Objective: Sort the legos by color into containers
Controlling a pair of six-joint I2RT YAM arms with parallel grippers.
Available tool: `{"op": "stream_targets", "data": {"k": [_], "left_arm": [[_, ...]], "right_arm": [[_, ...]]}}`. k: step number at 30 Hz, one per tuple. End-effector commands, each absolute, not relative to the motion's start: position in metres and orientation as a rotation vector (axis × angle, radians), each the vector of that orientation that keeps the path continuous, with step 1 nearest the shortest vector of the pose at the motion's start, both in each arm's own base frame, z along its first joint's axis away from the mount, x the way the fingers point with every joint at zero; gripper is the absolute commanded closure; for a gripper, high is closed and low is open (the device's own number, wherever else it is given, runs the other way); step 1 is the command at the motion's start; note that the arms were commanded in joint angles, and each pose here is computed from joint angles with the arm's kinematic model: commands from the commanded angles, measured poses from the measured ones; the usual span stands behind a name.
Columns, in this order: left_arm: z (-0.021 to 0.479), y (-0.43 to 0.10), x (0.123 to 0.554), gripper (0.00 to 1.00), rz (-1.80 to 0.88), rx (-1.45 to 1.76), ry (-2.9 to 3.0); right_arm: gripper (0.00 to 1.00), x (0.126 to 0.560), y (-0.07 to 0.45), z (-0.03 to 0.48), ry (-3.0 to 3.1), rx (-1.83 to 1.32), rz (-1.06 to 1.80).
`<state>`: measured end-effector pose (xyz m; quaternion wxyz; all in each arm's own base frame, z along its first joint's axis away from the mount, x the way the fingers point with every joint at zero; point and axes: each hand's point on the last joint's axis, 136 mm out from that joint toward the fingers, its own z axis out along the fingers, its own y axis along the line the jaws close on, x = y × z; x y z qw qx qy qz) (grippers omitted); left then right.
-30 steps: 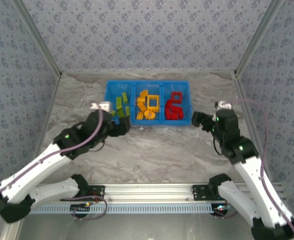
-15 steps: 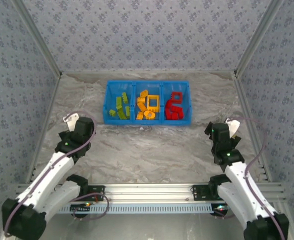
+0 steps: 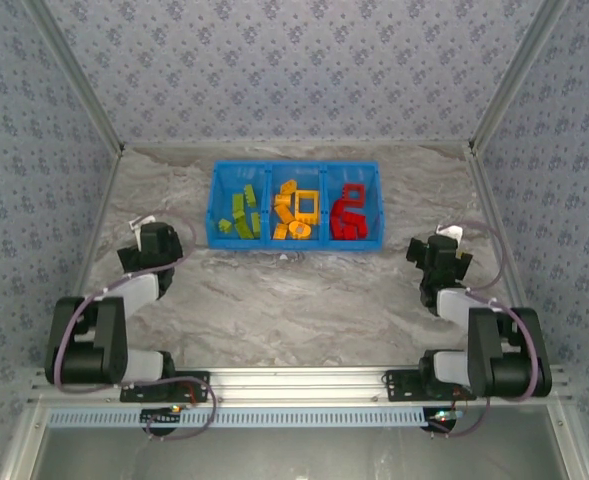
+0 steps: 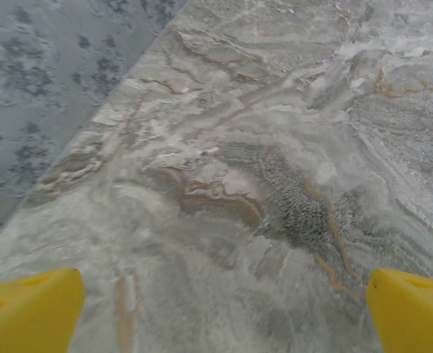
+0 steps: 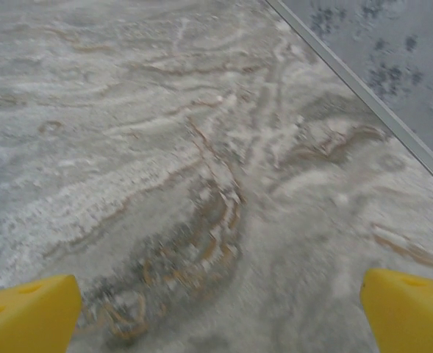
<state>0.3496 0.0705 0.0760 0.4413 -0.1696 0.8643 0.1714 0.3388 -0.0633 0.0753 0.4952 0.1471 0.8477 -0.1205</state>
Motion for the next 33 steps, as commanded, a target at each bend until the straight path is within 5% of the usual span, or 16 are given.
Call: {"op": "stream_targets", "data": {"k": [1,33], "left_arm": [[0.106,0.054,0.398,0.02,0.298,-0.321,2.001],[0.092,0.04,0.389,0.02,0.173,-0.234,1.916]], "right_arm": [[0.0,0.374,-0.059,0.102,1.933,0.288,-0.213],[0.0,0.384,-0.039,0.086,1.943,0.166,-0.219]]}}
